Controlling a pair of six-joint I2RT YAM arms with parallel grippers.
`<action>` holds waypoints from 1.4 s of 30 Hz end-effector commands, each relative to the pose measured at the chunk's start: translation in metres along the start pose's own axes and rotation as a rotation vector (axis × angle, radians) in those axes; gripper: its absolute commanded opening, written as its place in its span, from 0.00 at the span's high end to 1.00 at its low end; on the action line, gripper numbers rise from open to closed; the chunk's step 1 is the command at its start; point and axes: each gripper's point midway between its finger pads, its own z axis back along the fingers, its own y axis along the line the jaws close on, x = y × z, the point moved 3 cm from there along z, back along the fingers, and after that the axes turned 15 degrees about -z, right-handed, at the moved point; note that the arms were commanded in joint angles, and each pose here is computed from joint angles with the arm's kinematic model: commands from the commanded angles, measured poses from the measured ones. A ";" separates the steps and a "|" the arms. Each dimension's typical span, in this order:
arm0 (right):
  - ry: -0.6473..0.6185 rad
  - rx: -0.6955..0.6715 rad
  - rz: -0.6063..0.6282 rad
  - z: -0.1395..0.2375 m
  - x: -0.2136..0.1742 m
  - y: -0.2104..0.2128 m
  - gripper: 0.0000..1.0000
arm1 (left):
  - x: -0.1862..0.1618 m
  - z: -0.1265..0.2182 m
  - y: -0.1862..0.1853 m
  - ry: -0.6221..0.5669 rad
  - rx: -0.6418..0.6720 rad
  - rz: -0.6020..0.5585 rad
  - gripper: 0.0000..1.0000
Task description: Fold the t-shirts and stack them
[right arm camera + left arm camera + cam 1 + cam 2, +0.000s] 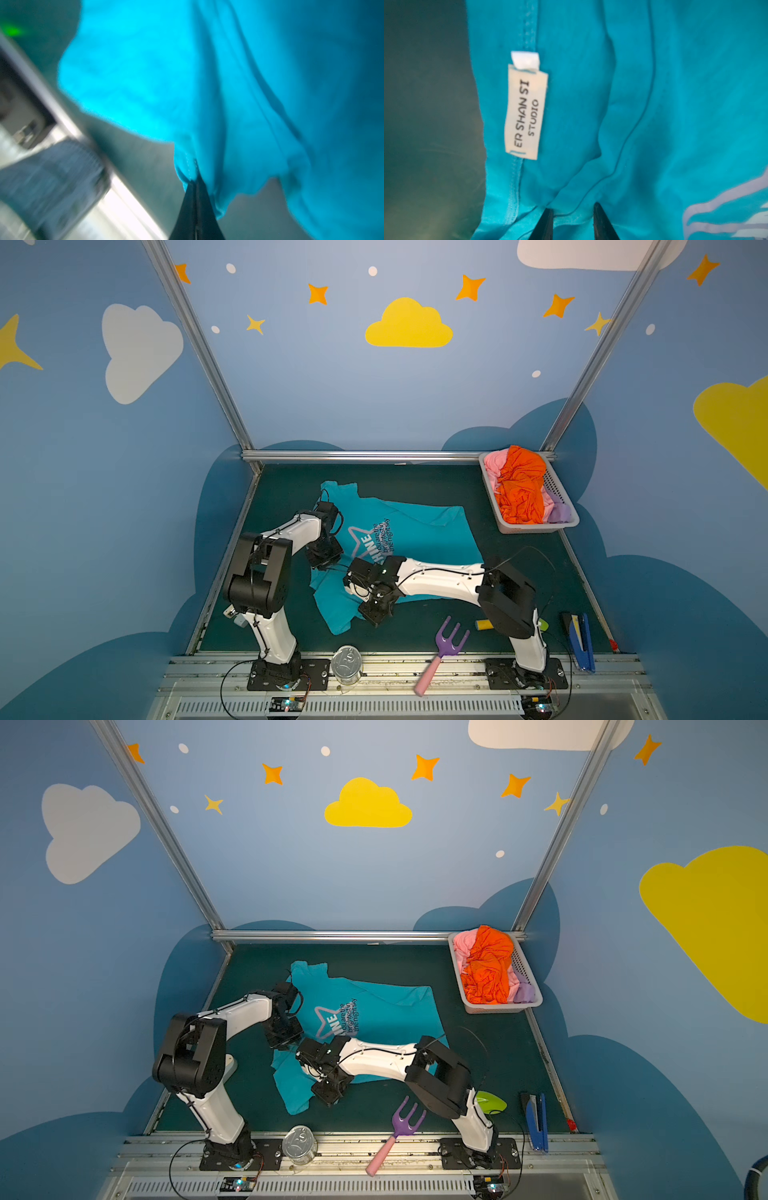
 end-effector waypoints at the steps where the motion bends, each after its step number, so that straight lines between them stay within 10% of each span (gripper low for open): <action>1: 0.084 0.104 0.020 0.030 -0.030 0.015 1.00 | -0.001 -0.047 0.000 0.028 0.000 -0.014 0.66; 12: 0.226 0.137 -0.001 0.011 -0.064 0.009 1.00 | 0.000 -0.049 -0.002 0.037 0.001 -0.026 0.66; 14: 0.205 0.122 -0.005 0.014 -0.060 0.007 0.75 | 0.000 -0.047 -0.001 0.040 0.005 -0.026 0.66; 31: -0.641 -0.206 -0.275 0.190 0.029 -0.124 0.58 | -0.004 0.068 0.010 -0.220 0.091 -0.001 0.59; 42: -0.639 -0.291 -0.367 0.169 0.024 -0.171 0.58 | -0.042 0.013 0.016 -0.093 0.165 -0.009 0.59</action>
